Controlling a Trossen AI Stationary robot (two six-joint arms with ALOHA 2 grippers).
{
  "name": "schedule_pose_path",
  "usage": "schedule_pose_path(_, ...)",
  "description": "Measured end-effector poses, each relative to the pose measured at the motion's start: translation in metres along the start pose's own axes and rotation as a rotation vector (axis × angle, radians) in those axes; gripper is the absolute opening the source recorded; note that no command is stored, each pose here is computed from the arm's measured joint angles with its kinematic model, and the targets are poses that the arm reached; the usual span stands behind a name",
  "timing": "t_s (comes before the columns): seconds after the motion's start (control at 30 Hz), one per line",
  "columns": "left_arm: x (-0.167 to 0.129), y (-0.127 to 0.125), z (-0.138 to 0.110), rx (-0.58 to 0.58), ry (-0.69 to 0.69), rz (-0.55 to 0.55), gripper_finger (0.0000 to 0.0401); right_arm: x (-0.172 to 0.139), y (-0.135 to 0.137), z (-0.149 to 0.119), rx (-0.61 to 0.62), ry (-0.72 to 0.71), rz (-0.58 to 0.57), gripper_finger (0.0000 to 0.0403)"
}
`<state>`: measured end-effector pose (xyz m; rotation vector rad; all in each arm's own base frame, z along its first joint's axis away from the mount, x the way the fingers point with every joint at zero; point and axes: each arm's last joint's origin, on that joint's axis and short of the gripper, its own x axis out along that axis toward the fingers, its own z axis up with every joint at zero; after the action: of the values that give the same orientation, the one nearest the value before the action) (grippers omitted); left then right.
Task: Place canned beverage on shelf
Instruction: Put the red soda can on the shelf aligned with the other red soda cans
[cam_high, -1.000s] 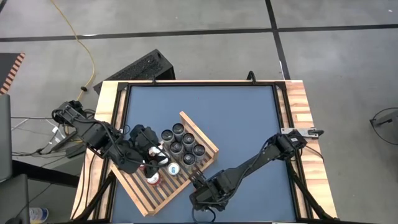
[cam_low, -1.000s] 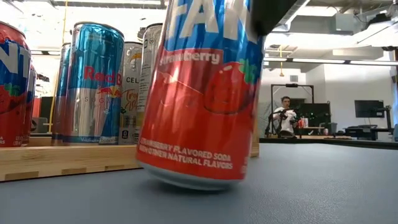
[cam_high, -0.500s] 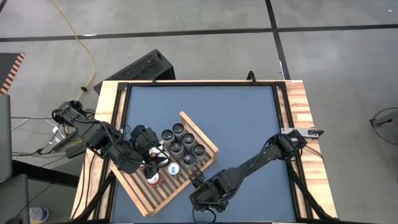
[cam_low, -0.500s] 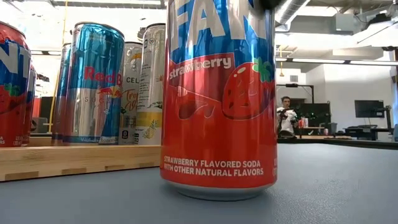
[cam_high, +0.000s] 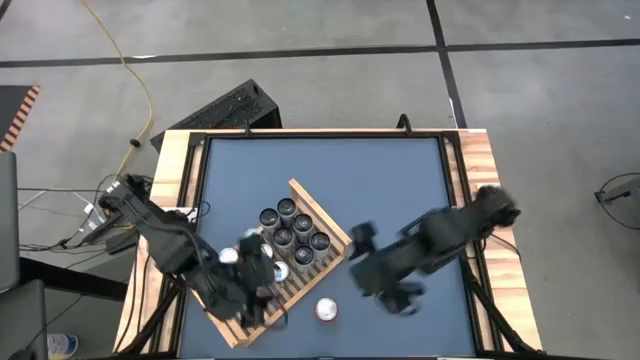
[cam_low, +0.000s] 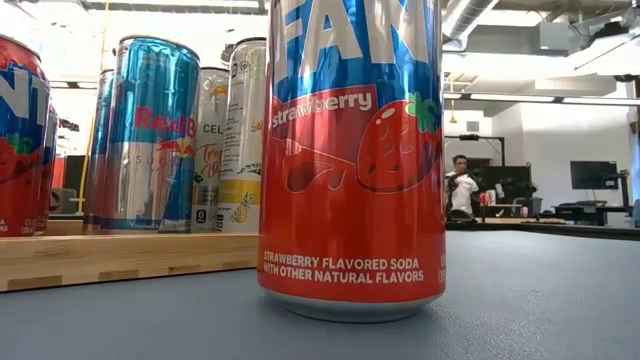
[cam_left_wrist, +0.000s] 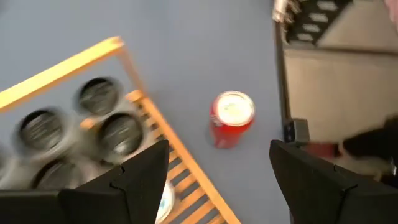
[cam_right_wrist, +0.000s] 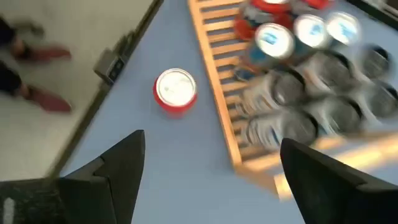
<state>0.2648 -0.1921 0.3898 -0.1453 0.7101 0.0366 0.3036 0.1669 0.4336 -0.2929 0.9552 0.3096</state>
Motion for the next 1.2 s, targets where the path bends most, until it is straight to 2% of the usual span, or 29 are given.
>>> schedule_pose_path(0.2, 0.059, -0.021, -0.002, 0.135, 0.034, -0.069, 0.0266, -0.075, -0.010, -0.025, 0.173, -0.164, -0.069, 0.0332)
schedule_pose_path(0.4, 0.121, -0.024, -0.007, 0.152, 0.107, -0.150, 0.0266, -0.114, -0.009, -0.051, 0.258, -0.204, -0.124, 0.0332)
schedule_pose_path(0.57, 0.157, -0.019, -0.005, 0.109, 0.109, -0.202, 0.0266, -0.122, -0.006, -0.058, 0.284, -0.200, -0.132, 0.0332)
schedule_pose_path(0.83, 0.184, -0.014, -0.016, 0.043, 0.172, -0.157, 0.0266, -0.112, 0.009, -0.053, 0.230, -0.171, -0.099, 0.0332)
schedule_pose_path(0.93, 0.186, -0.014, -0.018, -0.005, 0.187, -0.149, 0.0266, -0.111, 0.013, -0.053, 0.209, -0.167, -0.091, 0.0332)
schedule_pose_path(1.1, 0.186, -0.013, -0.018, 0.021, 0.172, -0.120, 0.0266, -0.112, 0.016, -0.053, 0.207, -0.169, -0.081, 0.0332)
schedule_pose_path(1.2, 0.183, -0.014, -0.012, -0.018, 0.167, -0.120, 0.0266, -0.112, 0.015, -0.053, 0.224, -0.169, -0.080, 0.0332)
